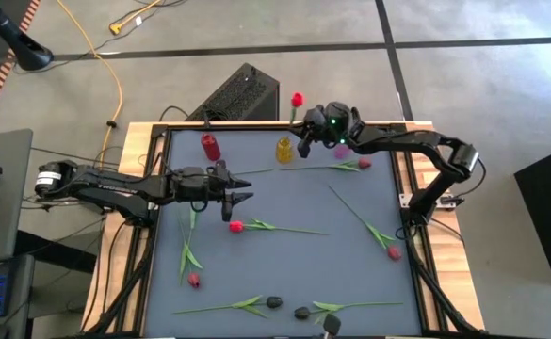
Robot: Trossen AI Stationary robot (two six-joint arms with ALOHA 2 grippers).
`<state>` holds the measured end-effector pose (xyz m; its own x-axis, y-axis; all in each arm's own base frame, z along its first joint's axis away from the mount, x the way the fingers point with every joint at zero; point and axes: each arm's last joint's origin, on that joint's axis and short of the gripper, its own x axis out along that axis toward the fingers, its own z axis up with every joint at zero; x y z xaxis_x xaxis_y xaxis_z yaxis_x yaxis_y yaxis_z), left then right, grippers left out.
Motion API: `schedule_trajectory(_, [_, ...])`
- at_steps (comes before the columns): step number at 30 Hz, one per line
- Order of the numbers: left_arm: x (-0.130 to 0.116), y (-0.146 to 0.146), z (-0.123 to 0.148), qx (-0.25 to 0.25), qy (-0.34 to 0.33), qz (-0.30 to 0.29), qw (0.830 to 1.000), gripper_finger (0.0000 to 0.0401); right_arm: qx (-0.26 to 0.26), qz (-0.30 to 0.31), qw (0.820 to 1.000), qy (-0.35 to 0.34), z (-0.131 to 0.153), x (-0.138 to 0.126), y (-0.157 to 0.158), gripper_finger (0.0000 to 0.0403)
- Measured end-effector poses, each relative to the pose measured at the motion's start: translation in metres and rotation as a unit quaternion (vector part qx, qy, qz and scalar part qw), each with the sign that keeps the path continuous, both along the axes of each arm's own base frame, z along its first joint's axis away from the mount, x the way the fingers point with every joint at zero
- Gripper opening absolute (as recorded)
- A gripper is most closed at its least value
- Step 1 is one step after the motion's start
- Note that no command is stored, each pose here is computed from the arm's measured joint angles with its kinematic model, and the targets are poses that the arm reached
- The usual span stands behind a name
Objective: Sort flowers into vase by color
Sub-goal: Put the right red tulip into the yellow vase
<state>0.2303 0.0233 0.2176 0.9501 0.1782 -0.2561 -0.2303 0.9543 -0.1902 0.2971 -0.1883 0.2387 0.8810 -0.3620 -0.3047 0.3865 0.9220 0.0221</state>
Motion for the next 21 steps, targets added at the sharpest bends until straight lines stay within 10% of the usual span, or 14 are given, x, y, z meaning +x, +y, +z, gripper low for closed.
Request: schedule_trajectory(21, [0.000, 0.000, -0.001, -0.002, 0.006, 0.001, 1.000, 0.0155, 0.051, -0.011, 0.993, 0.105, 0.028, -0.030, 0.006, 0.0271])
